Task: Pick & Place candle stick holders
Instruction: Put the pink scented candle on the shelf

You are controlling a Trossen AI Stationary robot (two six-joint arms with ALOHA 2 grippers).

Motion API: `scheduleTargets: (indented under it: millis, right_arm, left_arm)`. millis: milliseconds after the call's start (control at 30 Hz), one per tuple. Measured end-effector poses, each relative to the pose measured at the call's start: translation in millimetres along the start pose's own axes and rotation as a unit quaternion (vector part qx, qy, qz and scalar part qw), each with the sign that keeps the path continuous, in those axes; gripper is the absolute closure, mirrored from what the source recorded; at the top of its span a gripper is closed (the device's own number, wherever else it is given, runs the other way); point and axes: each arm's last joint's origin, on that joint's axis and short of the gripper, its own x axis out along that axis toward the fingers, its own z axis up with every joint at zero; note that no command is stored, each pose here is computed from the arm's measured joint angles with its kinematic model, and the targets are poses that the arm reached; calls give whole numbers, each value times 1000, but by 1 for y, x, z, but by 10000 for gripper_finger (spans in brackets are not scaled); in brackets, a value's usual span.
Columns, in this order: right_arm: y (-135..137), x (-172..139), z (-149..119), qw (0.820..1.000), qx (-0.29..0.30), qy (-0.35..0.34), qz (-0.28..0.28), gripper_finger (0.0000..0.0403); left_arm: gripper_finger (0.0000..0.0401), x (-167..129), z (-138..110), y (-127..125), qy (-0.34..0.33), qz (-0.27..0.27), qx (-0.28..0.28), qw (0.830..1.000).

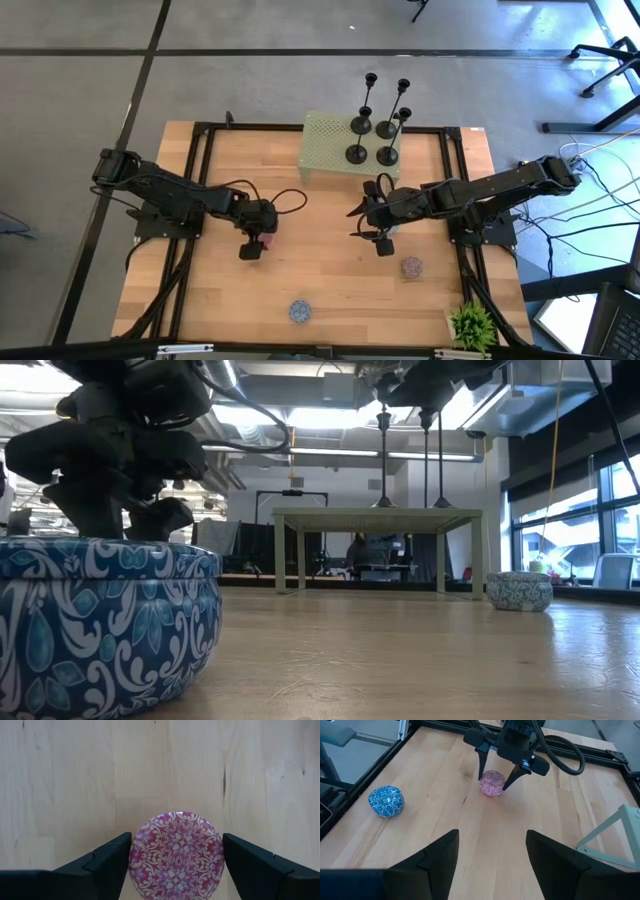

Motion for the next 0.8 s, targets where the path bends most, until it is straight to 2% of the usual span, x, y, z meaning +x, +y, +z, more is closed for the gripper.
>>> scheduleTargets:
  millis: [300,433,800]
  right_arm:
    - [0,0,0,1000,0,-1,0,167]
    - [0,0,0,1000,0,-2,0,167]
    - [0,0,0,1000,0,-2,1,167]
  left_arm:
    - [134,-1,5,0,-23,3,3,1000]
    - [139,0,2,-1,-8,-2,2,1000]
    - [102,1,-2,-1,8,3,2,1000]
